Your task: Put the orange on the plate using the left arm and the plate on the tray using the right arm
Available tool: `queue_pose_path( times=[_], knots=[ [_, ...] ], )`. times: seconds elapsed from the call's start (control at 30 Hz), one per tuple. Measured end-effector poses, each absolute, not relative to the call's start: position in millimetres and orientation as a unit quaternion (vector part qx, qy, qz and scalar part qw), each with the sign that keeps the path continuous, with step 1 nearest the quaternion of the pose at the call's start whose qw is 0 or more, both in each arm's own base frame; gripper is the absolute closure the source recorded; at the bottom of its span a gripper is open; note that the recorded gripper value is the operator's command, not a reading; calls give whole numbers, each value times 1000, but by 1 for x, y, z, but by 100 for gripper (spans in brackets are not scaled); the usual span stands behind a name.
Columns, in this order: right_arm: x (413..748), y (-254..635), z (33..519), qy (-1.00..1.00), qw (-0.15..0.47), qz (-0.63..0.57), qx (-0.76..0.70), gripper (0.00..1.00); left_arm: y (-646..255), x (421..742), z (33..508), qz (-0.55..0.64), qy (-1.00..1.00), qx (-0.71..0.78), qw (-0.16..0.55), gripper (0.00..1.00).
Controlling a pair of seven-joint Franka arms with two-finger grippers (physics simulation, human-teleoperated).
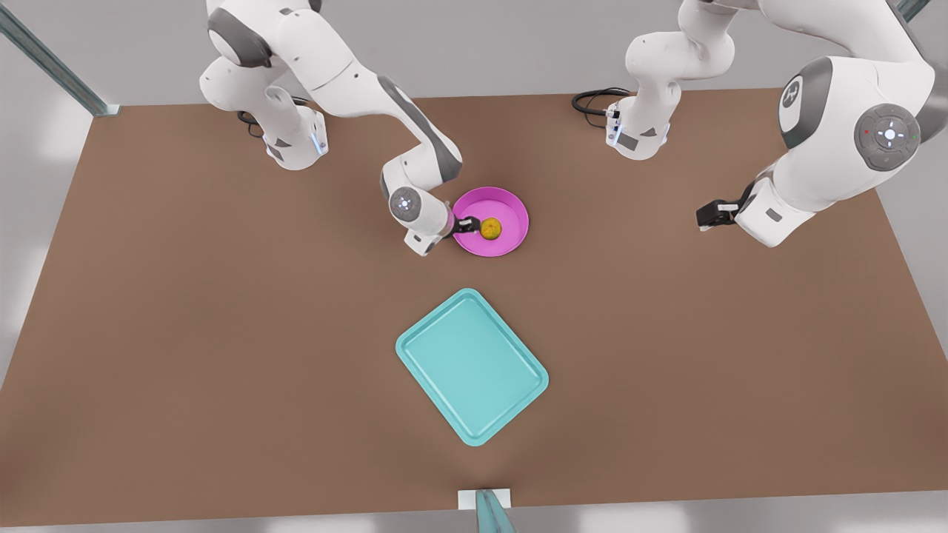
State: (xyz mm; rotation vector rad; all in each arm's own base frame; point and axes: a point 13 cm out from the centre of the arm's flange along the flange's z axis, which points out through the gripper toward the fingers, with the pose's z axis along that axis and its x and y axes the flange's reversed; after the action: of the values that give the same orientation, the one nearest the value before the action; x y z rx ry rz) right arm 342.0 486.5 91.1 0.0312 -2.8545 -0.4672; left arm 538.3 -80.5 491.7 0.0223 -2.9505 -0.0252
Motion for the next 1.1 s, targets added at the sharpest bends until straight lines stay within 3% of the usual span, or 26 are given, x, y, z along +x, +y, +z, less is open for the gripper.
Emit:
queue_pose_path(
  times=[0.53, 0.57, 0.63, 0.8, 0.93, 1.1],
  knots=[
    [326, 503, 49, -979, 146, -142, 21, 0, -79, 537, 492, -7, -995, -11, 97, 0],
    [324, 503, 47, -979, 148, -141, 22, 17, -79, 537, 492, -7, -995, -11, 97, 0],
    [322, 503, 44, -978, 151, -140, 23, 31, -79, 537, 492, -6, -995, -13, 97, 0],
    [322, 501, 44, -978, 156, -139, 24, 46, -79, 537, 492, -6, -995, -16, 98, 0],
    [325, 503, 47, -977, 157, -141, 25, 66, -79, 537, 492, -5, -995, -17, 98, 0],
    [327, 505, 50, -977, 156, -146, 26, 78, -79, 537, 492, -5, -995, -19, 98, 0]
  ],
)
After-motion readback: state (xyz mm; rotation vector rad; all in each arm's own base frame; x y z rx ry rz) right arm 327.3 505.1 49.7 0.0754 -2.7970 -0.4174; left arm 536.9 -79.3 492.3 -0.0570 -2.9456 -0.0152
